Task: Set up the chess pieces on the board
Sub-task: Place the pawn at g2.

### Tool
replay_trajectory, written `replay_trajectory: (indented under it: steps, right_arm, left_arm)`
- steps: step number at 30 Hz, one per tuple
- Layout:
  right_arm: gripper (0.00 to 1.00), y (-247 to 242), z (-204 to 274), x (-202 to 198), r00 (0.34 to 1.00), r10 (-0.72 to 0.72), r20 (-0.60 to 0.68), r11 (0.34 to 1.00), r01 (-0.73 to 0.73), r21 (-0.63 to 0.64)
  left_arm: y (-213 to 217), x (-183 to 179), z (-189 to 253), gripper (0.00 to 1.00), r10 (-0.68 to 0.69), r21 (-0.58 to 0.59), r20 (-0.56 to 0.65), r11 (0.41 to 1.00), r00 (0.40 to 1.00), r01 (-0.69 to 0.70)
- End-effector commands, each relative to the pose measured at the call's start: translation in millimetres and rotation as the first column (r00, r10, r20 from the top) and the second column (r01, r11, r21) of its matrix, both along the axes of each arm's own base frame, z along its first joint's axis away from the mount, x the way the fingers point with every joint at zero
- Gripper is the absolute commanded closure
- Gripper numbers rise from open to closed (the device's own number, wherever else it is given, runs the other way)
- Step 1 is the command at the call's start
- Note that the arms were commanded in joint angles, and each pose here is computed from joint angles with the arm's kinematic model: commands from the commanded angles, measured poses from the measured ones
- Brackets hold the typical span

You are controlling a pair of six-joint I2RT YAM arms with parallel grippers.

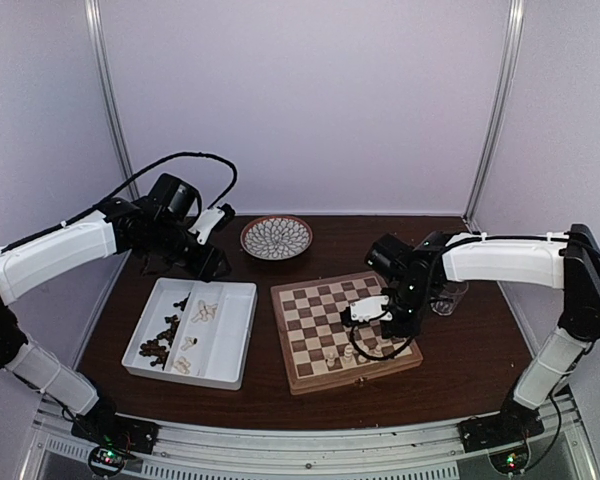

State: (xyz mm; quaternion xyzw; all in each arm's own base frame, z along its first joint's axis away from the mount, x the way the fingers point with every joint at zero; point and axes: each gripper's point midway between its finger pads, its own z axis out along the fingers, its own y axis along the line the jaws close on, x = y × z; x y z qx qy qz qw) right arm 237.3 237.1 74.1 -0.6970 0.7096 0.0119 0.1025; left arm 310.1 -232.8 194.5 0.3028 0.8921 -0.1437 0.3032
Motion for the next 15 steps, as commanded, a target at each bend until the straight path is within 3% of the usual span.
replay_trajectory:
  steps: [1, 15]
  right_arm:
    - [0.98, 7.2, 3.2, 11.8, 1.0, -0.026, 0.016, 0.999, 0.026, 0.029]
    - [0.95, 4.2, -4.0, 10.5, 0.999, -0.031, -0.007, 0.999, 0.032, 0.024]
  left_arm:
    - [-2.9, 7.6, 5.3, 0.52, 0.009, -0.03, 0.02, 1.0, 1.0, -0.008]
    - [-3.8, 7.5, 3.4, 0.52, 0.006, -0.029, 0.013, 1.0, 1.0, -0.006]
